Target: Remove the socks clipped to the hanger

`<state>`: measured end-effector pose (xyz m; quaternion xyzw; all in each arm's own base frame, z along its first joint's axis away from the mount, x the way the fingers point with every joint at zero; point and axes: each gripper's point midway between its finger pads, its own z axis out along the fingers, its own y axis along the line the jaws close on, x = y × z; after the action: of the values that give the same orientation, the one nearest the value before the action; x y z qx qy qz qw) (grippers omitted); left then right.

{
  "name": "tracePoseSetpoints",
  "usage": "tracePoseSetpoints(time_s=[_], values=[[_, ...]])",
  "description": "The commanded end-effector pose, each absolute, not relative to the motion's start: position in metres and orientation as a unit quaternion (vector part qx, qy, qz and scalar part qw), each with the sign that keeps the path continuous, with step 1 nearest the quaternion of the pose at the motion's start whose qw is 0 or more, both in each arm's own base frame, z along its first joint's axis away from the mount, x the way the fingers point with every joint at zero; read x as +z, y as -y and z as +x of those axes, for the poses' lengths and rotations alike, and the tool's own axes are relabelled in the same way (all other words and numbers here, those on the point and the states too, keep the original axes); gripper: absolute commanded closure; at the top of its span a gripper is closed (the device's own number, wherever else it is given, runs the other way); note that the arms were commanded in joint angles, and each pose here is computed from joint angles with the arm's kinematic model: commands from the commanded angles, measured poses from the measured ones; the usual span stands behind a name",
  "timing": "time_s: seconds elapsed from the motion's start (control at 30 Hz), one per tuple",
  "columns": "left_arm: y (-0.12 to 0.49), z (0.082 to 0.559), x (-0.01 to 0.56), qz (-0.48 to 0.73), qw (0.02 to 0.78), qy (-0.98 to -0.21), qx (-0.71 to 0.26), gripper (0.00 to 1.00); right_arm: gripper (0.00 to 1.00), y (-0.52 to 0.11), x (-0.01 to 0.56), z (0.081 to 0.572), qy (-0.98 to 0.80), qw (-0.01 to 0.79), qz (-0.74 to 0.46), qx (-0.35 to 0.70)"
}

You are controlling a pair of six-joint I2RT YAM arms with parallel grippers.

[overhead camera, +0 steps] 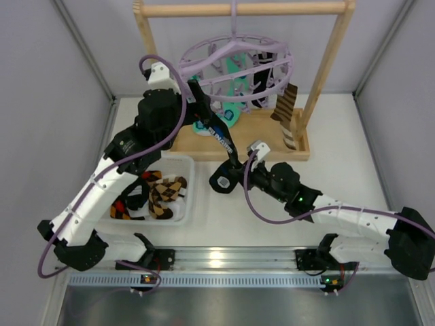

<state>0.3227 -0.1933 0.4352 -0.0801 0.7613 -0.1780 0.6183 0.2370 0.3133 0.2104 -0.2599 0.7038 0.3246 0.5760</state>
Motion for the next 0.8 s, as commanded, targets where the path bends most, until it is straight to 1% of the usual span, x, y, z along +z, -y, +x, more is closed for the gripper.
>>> tracePoseSetpoints(time_s=[0.0,0.17,0.33,0.47,0.63,0.77], values=[[0.226,0.328,0.443,-0.053,0.615,-0.748,-0.245,0.02,1.00,-0.313,0.209,0.226,-0.706,0.564,-0.260,0.341],[0.240,0.338,0.433,-0.048,0.603,-0.758,-0.245,0.04,1.00,-0.309,0.198,0.221,-0.712,0.556,-0.254,0.346],[0.241,0.341,0.426,-0.052,0.599,-0.762,-0.241,0.09,1.00,-0.308,0.203,0.218,-0.707,0.557,-0.252,0.356],[0.250,0.339,0.424,-0.045,0.591,-0.762,-0.262,0.12,1.00,-0.312,0.206,0.218,-0.704,0.556,-0.255,0.361],[0.261,0.341,0.420,-0.040,0.580,-0.766,-0.275,0.13,1.00,-0.316,0.203,0.222,-0.709,0.554,-0.252,0.357],[0.262,0.344,0.414,-0.037,0.583,-0.770,-0.256,0.15,1.00,-0.317,0.201,0.222,-0.710,0.554,-0.252,0.354]])
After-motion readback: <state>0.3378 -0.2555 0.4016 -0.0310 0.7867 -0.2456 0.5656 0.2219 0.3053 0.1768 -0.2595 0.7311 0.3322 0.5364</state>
